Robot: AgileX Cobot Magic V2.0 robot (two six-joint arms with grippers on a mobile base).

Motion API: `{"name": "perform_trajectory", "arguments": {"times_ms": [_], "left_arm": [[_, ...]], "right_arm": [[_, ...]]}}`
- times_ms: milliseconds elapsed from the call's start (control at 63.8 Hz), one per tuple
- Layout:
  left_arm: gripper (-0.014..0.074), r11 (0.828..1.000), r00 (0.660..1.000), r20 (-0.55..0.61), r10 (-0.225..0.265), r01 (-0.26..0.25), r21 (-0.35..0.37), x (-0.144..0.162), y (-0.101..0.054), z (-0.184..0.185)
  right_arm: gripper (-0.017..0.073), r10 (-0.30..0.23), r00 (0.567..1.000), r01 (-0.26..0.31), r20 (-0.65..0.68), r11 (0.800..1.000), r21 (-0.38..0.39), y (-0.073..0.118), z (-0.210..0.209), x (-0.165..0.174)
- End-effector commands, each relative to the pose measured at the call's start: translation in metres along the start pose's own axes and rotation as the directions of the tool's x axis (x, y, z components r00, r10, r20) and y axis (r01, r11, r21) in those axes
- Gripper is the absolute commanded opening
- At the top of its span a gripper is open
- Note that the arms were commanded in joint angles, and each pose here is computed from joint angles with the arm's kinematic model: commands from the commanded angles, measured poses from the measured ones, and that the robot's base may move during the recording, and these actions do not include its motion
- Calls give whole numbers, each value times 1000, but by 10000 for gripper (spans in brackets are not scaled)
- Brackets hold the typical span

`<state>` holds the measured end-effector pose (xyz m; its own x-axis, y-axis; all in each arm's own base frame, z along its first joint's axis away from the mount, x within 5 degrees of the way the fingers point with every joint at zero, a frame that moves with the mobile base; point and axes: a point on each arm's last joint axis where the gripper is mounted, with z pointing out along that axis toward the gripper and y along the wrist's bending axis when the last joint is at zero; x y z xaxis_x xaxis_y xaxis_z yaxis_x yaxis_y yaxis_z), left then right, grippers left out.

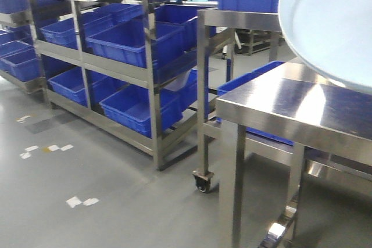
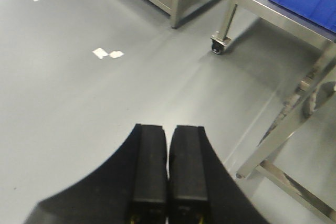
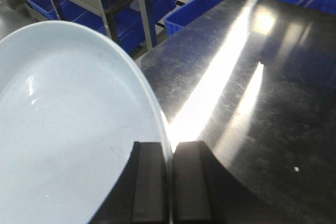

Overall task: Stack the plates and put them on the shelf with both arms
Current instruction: 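Drive the base to the blue-bin shelf holding the plates in the right gripper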

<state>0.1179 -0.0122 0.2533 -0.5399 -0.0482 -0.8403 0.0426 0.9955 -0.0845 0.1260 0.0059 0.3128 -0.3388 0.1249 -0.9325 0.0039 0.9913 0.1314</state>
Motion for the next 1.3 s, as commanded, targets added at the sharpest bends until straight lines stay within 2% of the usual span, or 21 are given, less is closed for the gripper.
{"name": "perform_trajectory", "arguments": {"times_ms": [0, 1286], "left_arm": [[87, 1000, 995, 102, -9, 7, 15, -16, -2, -4], [87, 1000, 995, 104, -7, 5, 14, -16, -2, -4]], "right_arm": [[24, -4, 994, 5, 105, 1000, -9, 2, -2, -16], [24, -4, 996, 5, 93, 1000, -7, 1, -2, -15]]}}
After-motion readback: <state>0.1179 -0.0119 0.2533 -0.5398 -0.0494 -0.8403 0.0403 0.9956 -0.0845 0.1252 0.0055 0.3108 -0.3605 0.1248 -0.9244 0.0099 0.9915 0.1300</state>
